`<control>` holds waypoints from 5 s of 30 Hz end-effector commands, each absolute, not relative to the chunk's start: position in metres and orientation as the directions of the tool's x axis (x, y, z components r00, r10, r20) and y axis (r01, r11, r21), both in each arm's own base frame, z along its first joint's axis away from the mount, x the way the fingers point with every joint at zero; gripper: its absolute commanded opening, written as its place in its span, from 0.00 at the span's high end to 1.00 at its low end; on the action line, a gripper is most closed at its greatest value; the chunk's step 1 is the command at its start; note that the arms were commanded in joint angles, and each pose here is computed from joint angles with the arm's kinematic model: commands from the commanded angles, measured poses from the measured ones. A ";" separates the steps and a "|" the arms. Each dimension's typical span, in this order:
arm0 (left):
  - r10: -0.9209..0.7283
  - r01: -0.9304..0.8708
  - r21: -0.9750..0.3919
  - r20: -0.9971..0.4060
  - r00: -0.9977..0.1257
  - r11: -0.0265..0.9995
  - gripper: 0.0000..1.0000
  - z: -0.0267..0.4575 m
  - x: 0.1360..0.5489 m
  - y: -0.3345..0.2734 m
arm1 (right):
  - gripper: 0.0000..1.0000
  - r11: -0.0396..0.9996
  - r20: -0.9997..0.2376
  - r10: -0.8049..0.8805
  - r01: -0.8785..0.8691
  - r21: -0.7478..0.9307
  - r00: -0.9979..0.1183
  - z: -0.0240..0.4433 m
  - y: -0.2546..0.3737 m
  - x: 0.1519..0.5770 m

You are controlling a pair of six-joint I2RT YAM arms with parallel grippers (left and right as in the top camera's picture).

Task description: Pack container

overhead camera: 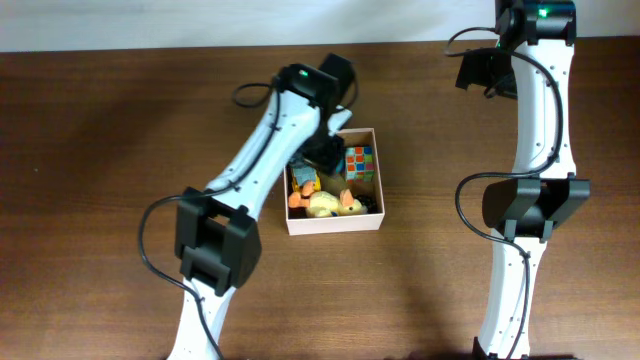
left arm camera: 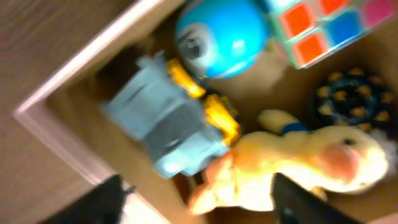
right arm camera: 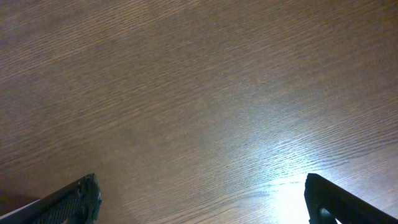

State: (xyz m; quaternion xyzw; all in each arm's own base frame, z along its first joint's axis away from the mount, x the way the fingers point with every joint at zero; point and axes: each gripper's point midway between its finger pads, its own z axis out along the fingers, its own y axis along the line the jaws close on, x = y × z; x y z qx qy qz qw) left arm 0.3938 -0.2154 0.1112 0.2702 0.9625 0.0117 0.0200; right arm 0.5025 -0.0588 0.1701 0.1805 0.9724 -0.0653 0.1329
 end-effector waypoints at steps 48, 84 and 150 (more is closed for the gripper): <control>-0.213 -0.247 0.063 -0.329 -0.920 0.967 0.01 0.211 0.481 0.056 | 0.01 0.923 -0.279 0.335 0.373 -0.095 -0.900 0.165 -0.060 0.504; -0.151 -0.280 -0.092 -0.969 -0.197 0.956 0.01 0.430 0.361 0.057 | 0.01 0.923 -0.279 0.335 0.373 -0.095 -0.900 0.165 -0.060 0.504; -0.029 -0.052 -0.022 -0.990 -0.136 0.998 0.01 0.153 0.241 0.010 | 0.01 0.923 -0.279 0.335 0.373 -0.095 -0.900 0.165 -0.060 0.504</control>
